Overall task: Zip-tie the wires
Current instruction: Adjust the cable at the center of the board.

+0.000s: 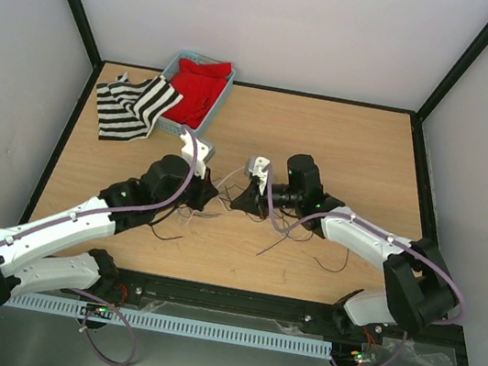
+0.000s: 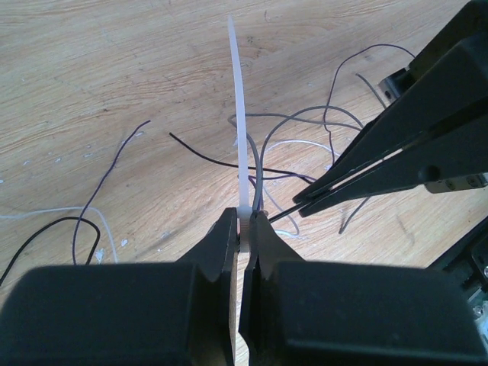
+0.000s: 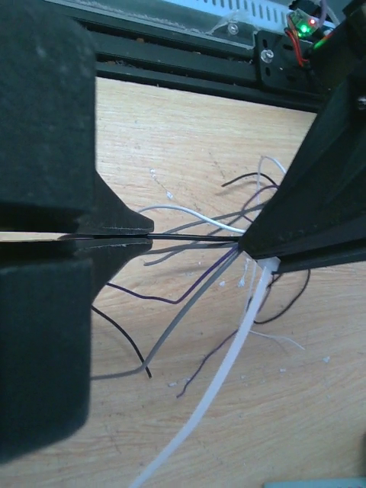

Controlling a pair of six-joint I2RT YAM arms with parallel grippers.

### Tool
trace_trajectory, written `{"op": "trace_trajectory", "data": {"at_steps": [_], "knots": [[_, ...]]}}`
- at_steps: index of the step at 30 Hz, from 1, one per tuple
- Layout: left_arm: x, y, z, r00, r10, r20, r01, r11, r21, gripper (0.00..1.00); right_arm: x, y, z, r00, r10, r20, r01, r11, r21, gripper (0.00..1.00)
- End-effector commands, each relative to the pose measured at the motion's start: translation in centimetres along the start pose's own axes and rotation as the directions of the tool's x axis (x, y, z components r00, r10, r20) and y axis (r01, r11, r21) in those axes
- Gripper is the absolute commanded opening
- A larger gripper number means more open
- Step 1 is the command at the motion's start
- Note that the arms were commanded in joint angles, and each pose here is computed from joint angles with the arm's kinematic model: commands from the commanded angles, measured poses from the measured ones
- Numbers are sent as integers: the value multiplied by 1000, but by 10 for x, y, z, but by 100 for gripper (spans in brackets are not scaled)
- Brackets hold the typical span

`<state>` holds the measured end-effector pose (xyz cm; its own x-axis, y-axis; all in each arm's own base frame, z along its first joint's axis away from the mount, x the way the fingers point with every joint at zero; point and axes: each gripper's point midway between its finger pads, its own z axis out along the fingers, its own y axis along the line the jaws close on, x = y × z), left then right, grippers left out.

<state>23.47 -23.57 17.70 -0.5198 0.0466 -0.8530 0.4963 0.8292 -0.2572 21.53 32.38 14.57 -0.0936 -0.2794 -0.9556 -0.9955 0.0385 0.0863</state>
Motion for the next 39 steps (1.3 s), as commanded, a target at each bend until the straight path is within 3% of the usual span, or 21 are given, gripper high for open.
{"op": "trace_trajectory", "data": {"at_steps": [1,12,19,26,39], "knots": [[-13,6,-7,999,-13,39,14,999,-30,0,-36,-2,-8,997,-73,40,72,997,33,0],[2,31,-14,998,-57,16,58,994,-90,0,-42,-19,-57,996,-88,-20,90,942,323,0],[7,45,-19,997,-74,9,74,989,-127,0,-66,-22,-96,992,-84,93,34,897,442,0],[8,54,-22,996,-88,10,88,985,-146,0,-70,-23,-118,989,-73,125,-1,862,507,0],[5,69,-28,995,-103,5,102,977,-186,0,-53,-54,-178,988,-20,153,-105,637,764,0]]}}
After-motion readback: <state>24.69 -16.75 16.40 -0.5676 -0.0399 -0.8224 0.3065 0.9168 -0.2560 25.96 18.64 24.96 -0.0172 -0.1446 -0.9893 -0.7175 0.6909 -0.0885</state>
